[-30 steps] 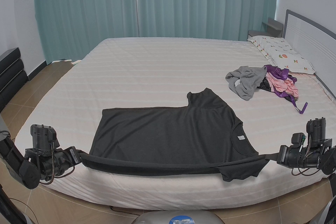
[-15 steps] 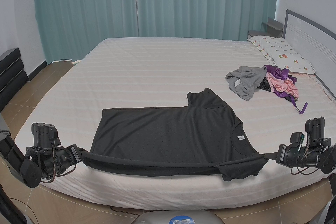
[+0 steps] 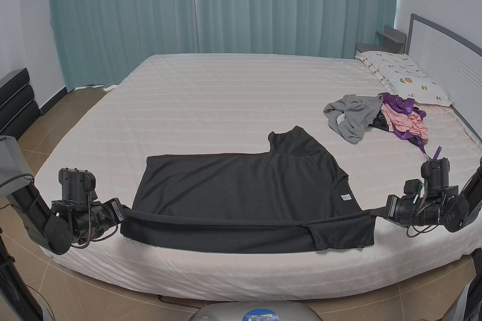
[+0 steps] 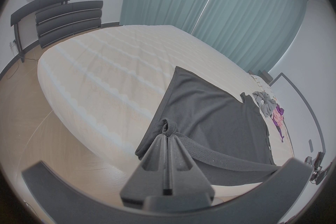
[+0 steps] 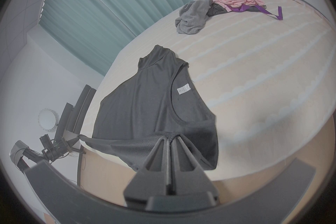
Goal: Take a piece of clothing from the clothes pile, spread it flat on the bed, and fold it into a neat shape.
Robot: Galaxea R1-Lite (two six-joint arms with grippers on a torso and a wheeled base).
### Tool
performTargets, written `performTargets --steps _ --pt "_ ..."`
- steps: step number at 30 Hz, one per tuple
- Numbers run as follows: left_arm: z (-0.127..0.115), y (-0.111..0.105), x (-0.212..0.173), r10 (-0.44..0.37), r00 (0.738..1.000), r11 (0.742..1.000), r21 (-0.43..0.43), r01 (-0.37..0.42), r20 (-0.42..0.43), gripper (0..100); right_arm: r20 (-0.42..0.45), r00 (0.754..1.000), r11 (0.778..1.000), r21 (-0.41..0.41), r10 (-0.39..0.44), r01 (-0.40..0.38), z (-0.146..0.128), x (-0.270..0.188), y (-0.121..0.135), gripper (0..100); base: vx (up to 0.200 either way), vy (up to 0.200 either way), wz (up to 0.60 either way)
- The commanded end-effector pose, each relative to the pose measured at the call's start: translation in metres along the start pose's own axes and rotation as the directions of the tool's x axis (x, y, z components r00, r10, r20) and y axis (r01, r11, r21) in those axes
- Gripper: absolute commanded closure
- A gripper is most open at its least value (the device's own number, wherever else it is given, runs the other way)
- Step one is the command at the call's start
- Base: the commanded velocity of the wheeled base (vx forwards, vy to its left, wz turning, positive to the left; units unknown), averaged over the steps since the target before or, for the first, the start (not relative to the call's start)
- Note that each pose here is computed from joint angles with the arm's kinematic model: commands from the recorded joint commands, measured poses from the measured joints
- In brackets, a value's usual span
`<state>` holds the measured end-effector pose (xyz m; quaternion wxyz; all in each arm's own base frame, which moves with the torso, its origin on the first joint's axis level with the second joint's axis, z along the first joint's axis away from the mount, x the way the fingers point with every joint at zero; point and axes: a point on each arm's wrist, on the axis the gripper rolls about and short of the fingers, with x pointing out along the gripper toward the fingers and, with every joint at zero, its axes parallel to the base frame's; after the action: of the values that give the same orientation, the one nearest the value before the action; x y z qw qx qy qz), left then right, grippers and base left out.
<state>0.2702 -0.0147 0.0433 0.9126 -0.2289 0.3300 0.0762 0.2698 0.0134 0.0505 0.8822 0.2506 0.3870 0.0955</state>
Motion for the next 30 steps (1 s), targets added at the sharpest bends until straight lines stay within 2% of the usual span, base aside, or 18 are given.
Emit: performTargets --steps 1,5,11,19,30 --pt "-0.001 0.003 0.02 0.024 0.999 1.0 -0.007 -0.024 -0.024 100 -0.019 1.0 1.0 0.006 -0.021 0.021 0.007 0.027 -0.006 100 0.0 0.0 0.0" --pt "0.0 0.003 0.034 0.03 0.999 1.0 -0.009 -0.03 -0.03 100 -0.02 1.0 1.0 -0.003 -0.019 0.019 0.017 0.039 -0.002 100 0.0 0.0 0.0" --pt "0.005 0.001 0.031 0.024 1.0 1.0 -0.017 -0.025 -0.017 100 0.006 1.0 1.0 -0.011 -0.004 0.004 0.031 0.033 0.008 100 0.0 0.0 0.0" --pt "0.011 -0.003 0.019 0.029 0.999 0.999 -0.014 -0.029 -0.036 100 -0.029 1.0 1.0 -0.014 -0.004 0.004 0.025 0.031 0.013 100 0.0 0.0 0.0" --pt "0.008 -0.003 0.04 0.037 0.997 0.999 -0.014 -0.038 -0.066 100 -0.032 0.999 0.999 -0.013 -0.032 0.031 0.026 0.042 0.009 100 0.0 0.0 0.0"
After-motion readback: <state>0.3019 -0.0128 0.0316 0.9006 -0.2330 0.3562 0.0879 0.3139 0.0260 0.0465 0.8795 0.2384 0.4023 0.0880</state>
